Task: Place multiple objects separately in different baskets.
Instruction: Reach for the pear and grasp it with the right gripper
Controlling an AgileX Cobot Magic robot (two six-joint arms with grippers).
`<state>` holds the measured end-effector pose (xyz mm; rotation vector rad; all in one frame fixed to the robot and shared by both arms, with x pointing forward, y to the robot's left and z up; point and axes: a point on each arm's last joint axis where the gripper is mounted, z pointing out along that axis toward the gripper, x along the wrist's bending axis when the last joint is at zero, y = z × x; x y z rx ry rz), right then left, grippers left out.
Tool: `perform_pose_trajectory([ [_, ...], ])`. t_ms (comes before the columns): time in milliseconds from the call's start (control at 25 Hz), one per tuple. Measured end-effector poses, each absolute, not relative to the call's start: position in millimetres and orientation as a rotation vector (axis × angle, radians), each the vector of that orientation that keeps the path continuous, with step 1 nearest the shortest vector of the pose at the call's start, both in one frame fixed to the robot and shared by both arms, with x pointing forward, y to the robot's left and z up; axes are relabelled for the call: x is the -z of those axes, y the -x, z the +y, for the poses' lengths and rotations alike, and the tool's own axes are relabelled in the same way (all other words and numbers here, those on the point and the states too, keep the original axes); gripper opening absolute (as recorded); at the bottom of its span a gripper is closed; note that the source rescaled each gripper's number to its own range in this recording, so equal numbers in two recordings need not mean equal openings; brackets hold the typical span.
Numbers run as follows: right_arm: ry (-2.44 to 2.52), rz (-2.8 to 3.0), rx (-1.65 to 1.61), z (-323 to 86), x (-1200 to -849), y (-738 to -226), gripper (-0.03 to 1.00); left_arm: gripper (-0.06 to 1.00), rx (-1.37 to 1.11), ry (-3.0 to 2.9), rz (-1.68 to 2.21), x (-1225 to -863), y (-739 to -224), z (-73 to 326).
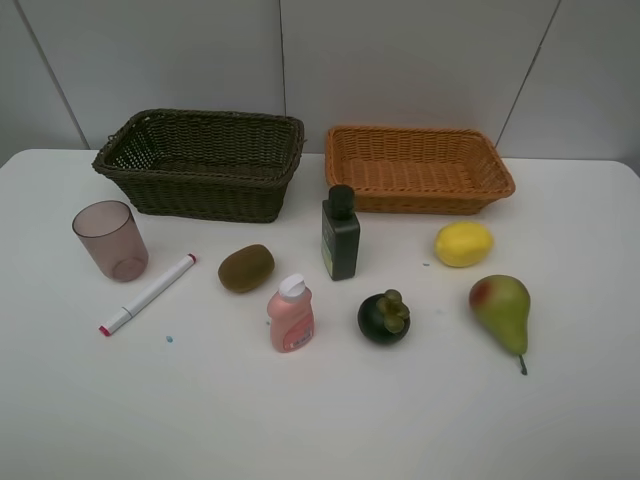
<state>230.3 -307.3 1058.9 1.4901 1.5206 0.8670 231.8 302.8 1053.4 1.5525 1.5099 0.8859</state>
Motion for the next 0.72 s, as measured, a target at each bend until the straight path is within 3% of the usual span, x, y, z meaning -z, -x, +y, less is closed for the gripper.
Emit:
perform_pose_trajectory([
  [720,-1.49,1.521,-0.867,-307.3,-1058.9,-230.3,1.0,0.74,-0.886,-1.552,1.51,-1053.4,-231.8,302.8],
])
